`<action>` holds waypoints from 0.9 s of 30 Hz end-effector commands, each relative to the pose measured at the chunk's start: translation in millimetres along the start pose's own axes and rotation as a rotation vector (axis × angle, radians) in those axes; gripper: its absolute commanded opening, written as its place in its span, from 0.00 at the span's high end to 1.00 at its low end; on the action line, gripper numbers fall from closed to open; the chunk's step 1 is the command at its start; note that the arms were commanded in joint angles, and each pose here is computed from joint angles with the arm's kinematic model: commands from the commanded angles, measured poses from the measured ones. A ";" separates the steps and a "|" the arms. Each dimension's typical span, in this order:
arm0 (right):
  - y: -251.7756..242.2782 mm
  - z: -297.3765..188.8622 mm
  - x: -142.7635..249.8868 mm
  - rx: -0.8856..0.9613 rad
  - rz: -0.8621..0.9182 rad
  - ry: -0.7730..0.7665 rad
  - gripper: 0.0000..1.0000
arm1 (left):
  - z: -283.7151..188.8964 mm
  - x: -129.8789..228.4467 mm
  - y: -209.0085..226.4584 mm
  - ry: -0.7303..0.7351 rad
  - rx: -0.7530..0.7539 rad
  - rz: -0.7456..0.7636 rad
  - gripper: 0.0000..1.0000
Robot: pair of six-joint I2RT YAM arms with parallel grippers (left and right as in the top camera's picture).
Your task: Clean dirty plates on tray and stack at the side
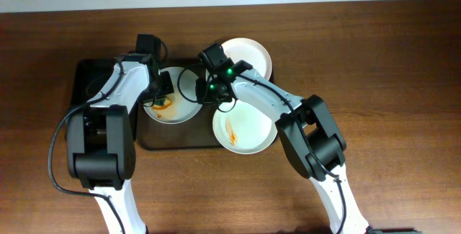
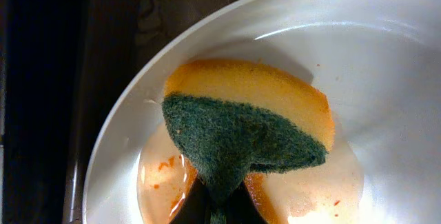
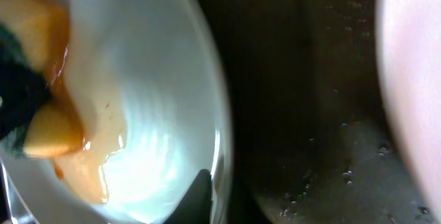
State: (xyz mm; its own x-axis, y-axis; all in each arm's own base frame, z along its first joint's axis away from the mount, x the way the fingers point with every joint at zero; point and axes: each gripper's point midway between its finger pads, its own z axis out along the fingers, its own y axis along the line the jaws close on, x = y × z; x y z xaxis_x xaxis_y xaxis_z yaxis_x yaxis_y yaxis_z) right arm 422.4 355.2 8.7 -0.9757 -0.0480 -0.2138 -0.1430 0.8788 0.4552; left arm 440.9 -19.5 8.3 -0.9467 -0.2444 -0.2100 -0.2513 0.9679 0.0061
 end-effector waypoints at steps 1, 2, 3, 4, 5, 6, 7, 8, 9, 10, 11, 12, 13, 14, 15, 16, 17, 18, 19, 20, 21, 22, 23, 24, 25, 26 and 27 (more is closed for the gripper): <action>-8.3 12.3 7.1 0.034 -0.011 0.017 0.96 | 13.2 7.8 7.8 0.029 -0.040 -0.017 1.00; -8.3 12.3 6.8 0.033 -0.011 0.017 0.96 | 13.2 7.3 8.1 0.027 -0.040 -0.017 1.00; -8.7 12.2 6.6 0.034 -0.010 0.017 0.96 | 11.8 5.8 5.3 0.027 -0.026 0.003 1.00; -8.7 12.2 6.6 0.034 -0.010 0.017 0.96 | 9.0 4.6 -4.7 0.034 0.030 0.059 0.99; -8.6 12.2 6.8 0.033 -0.010 0.017 0.96 | 5.4 3.1 -13.7 0.038 0.083 0.098 0.99; -8.6 12.2 6.8 0.033 -0.010 0.018 0.96 | 0.3 1.0 -22.9 0.041 0.136 0.126 1.00; -8.2 12.2 7.0 0.031 -0.010 0.018 0.96 | -10.9 -3.5 -38.6 0.041 0.237 0.174 1.00; -8.2 12.2 7.0 0.031 -0.010 0.018 0.96 | -18.7 -6.7 -44.9 0.042 0.291 0.191 0.99; -7.6 12.2 7.5 0.027 -0.010 0.021 0.96 | -29.2 -11.8 -48.8 0.042 0.345 0.201 0.99; -7.0 12.2 7.8 0.024 -0.010 0.023 0.96 | -36.3 -16.9 -46.7 0.040 0.360 0.190 0.99; -6.5 12.2 8.1 0.021 -0.010 0.025 0.96 | -42.2 -21.5 -42.0 0.039 0.357 0.179 1.00; -6.0 12.2 8.4 0.018 -0.010 0.027 0.96 | -48.8 -26.6 -36.8 0.037 0.355 0.167 0.99; -6.0 12.2 8.5 0.018 -0.010 0.027 0.96 | -54.1 -30.9 -31.7 0.034 0.352 0.155 1.00; -6.0 12.2 8.5 0.018 -0.010 0.027 0.96 | -63.2 -37.9 -22.7 0.027 0.349 0.135 1.00; -6.0 12.2 8.5 0.018 -0.010 0.027 0.96 | -67.6 -41.8 -16.7 0.023 0.346 0.122 0.99; -6.0 12.2 8.5 0.018 -0.010 0.027 0.96 | -72.8 -46.1 -9.6 0.018 0.343 0.107 1.00; -6.2 12.0 8.2 0.018 -0.009 0.027 0.96 | -77.3 -49.8 -2.3 0.015 0.340 0.091 0.99; -6.5 10.6 6.6 0.015 -0.007 0.024 0.96 | -83.3 -55.4 8.7 0.007 0.336 0.068 1.00; -6.5 7.8 4.4 0.012 -0.005 0.020 0.96 | -86.6 -58.5 16.8 0.003 0.332 0.050 1.00; -6.5 2.8 0.4 0.011 -0.003 0.009 0.96 | -88.7 -60.9 24.9 0.000 0.328 0.033 1.00; -7.9 -3.1 -4.2 0.018 -0.003 -0.006 0.96 | -89.6 -62.0 32.3 0.000 0.325 0.018 1.00; -11.1 -12.6 -10.2 0.043 -0.001 -0.031 0.96 | -89.3 -62.3 40.5 0.003 0.320 0.000 1.00; -12.0 -23.6 -15.5 0.072 -0.023 -0.060 0.96 | -88.4 -62.0 53.0 0.009 0.309 -0.025 0.99; -11.5 -38.5 -23.0 0.106 -0.077 -0.099 0.96 | -87.6 -61.5 63.7 0.014 0.299 -0.047 1.00; -10.0 -50.7 -28.1 0.138 -0.107 -0.133 0.96 | -86.9 -61.7 74.9 0.015 0.288 -0.068 1.00; -8.8 -64.0 -32.9 0.183 -0.137 -0.172 0.96 | -86.3 -61.9 82.1 0.014 0.276 -0.081 0.99; -9.2 -76.8 -37.1 0.233 -0.164 -0.209 0.96 | -85.8 -62.0 90.3 0.014 0.266 -0.095 0.99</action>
State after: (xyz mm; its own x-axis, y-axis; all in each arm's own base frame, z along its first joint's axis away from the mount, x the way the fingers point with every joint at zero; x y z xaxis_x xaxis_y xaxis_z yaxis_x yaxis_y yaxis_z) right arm 427.3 330.1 19.1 -0.9611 -0.0802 -0.2643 -0.1705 0.9250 0.3395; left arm 460.0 55.7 103.4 -0.9344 -0.3135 -0.1690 -0.2578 0.9228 -0.2863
